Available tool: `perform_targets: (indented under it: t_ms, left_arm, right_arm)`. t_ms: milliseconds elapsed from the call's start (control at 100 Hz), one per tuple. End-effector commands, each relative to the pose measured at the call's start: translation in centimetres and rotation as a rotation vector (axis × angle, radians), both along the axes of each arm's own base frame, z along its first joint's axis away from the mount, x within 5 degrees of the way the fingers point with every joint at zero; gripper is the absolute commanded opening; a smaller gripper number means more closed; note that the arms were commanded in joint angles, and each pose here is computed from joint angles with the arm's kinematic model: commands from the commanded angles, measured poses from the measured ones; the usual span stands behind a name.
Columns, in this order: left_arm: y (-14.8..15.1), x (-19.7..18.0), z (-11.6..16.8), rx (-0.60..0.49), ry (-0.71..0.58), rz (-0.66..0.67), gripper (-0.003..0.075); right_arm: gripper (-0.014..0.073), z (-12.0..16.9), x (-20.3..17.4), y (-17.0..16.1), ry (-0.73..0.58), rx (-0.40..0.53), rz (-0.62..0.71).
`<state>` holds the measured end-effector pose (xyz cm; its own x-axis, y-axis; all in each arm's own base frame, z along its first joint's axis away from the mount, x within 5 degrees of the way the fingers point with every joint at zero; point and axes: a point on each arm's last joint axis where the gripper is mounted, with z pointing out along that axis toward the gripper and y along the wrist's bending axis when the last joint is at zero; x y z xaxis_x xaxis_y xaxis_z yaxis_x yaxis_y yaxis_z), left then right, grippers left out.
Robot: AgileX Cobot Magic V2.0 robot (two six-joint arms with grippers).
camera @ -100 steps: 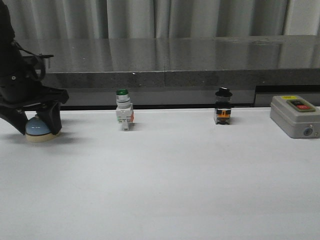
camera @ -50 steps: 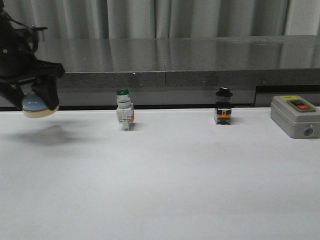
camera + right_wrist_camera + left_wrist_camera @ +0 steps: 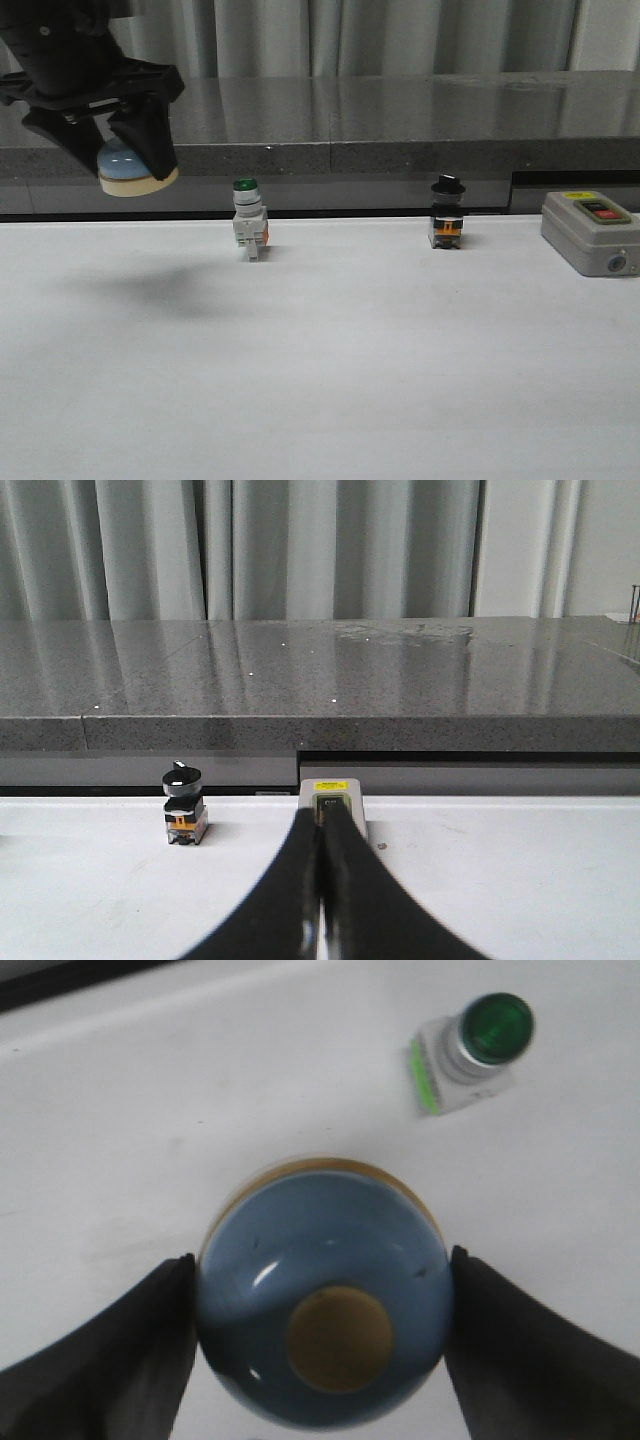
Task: Place and press bell with both arms
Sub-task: 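Lift the light-blue bell with the left gripper, then carry the bell toward the table centre and lower it down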
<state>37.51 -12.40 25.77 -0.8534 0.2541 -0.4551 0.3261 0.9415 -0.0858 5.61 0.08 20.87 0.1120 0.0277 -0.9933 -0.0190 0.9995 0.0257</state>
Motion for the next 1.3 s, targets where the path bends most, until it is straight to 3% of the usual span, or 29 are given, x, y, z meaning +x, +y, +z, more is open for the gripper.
perform_targets:
  t_ms: [0, 270, 600, 1020, 1120, 1290]
  left_arm:
    - [-1.7, -1.1, 3.1, -0.047, -0.091, -0.033, 0.0368]
    - [-7.4, -3.4, 2.5, -0.055, -0.081, -0.186, 0.0368]
    - [-13.6, -5.4, -1.2, -0.045, -0.039, -0.334, 0.0368]
    - [-15.4, -4.9, -5.4, -0.021, 0.005, -0.352, 0.0375]
    - [-15.5, -4.8, -5.4, -0.029, -0.011, -0.349, 0.0417]
    - [-15.6, -4.7, -5.5, -0.033, -0.02, -0.347, 0.0571]
  right_arm:
    - [-0.006, 1.3, -0.4, -0.1, -0.109, -0.006, -0.009]
    - [-0.006, 1.3, -0.4, -0.1, -0.109, -0.006, -0.009]
    - [-0.006, 1.3, -0.4, -0.1, -0.109, -0.006, -0.009]
    - [-0.006, 1.3, -0.4, -0.1, -0.108, -0.006, -0.009]
    - [-0.006, 1.3, -0.4, -0.1, -0.108, -0.006, -0.009]
    - [-0.006, 1.3, -0.4, -0.1, -0.108, -0.006, -0.009]
